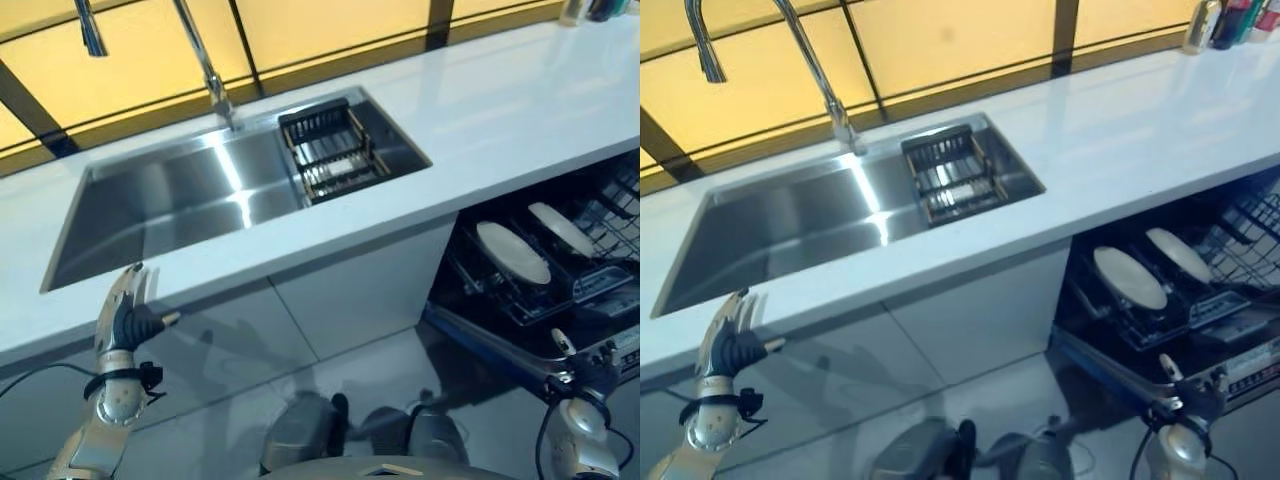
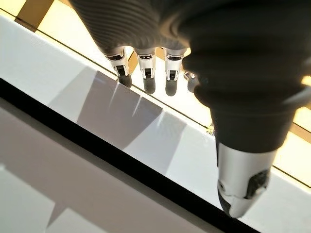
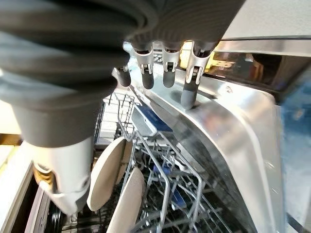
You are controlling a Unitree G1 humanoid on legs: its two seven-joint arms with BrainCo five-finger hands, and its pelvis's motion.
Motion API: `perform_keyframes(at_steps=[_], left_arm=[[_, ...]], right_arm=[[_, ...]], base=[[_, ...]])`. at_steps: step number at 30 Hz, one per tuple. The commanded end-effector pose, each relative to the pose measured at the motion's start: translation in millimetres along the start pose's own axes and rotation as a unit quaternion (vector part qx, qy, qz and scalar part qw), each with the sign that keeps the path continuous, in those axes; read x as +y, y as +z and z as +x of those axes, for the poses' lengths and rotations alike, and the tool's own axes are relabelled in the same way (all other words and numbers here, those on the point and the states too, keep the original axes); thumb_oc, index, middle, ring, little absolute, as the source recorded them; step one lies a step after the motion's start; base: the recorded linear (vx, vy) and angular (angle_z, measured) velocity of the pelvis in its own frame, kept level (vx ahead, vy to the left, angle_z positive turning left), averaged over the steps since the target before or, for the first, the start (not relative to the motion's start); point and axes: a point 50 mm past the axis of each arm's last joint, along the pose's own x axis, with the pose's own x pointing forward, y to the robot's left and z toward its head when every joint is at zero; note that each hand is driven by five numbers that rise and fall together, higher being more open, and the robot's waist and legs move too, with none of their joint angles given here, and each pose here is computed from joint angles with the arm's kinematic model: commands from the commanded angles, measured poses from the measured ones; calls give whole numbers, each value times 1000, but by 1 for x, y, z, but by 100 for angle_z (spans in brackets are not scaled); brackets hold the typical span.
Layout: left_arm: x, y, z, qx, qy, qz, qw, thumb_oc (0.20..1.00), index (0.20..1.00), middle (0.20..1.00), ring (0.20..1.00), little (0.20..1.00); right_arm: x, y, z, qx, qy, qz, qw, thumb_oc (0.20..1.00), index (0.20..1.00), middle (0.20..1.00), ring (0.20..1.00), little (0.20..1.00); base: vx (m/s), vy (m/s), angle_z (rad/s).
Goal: Pick up plates and place into dishwasher.
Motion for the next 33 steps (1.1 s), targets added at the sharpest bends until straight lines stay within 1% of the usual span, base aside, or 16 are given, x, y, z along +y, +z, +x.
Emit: perform_keyframes(at_steps=[1,5,12,19,22,25,28,30,33], left_arm=[[-44,3,-34,-3,-111,-17,994,1000,1000,1000,1000,1000],[-45,12,-20,-12,-113,-22,993,1000,1000,1000,1000,1000],[-49,15,-14,3,-99,-38,994,1000,1000,1000,1000,1000],[-29,7,-4,34,-83,-24,996,1000,1000,1000,1000,1000],[-17,-4,-4,57,-66,-16,996,1000,1000,1000,1000,1000],[-13,-13,-8,79,-54,-20,995,1000,1000,1000,1000,1000],[-14,-14,-11,85,-47,-32,995,1000,1000,1000,1000,1000],[-20,-14,-12,86,-41,-46,994,1000,1000,1000,1000,1000],[-27,-6,-5,82,-27,-67,994,1000,1000,1000,1000,1000]], right_arm=[[30,12,2,-27,42,41,998,1000,1000,1000,1000,1000],[37,8,2,-16,39,54,998,1000,1000,1000,1000,1000],[52,3,-6,1,59,42,997,1000,1000,1000,1000,1000],[42,-2,-10,28,53,39,997,1000,1000,1000,1000,1000],[41,-9,-13,55,49,38,997,1000,1000,1000,1000,1000],[44,-15,-18,79,39,48,995,1000,1000,1000,1000,1000],[48,-16,-21,82,39,50,995,1000,1000,1000,1000,1000],[56,-11,-20,75,44,50,995,1000,1000,1000,1000,1000],[61,-2,-15,57,40,47,996,1000,1000,1000,1000,1000]], base=[[-39,-23,5],[-57,15,11],[-45,44,11],[67,-37,2],[76,-110,-1],[-14,-124,0],[-94,-101,-1],[-135,-62,-2],[-124,-23,1]])
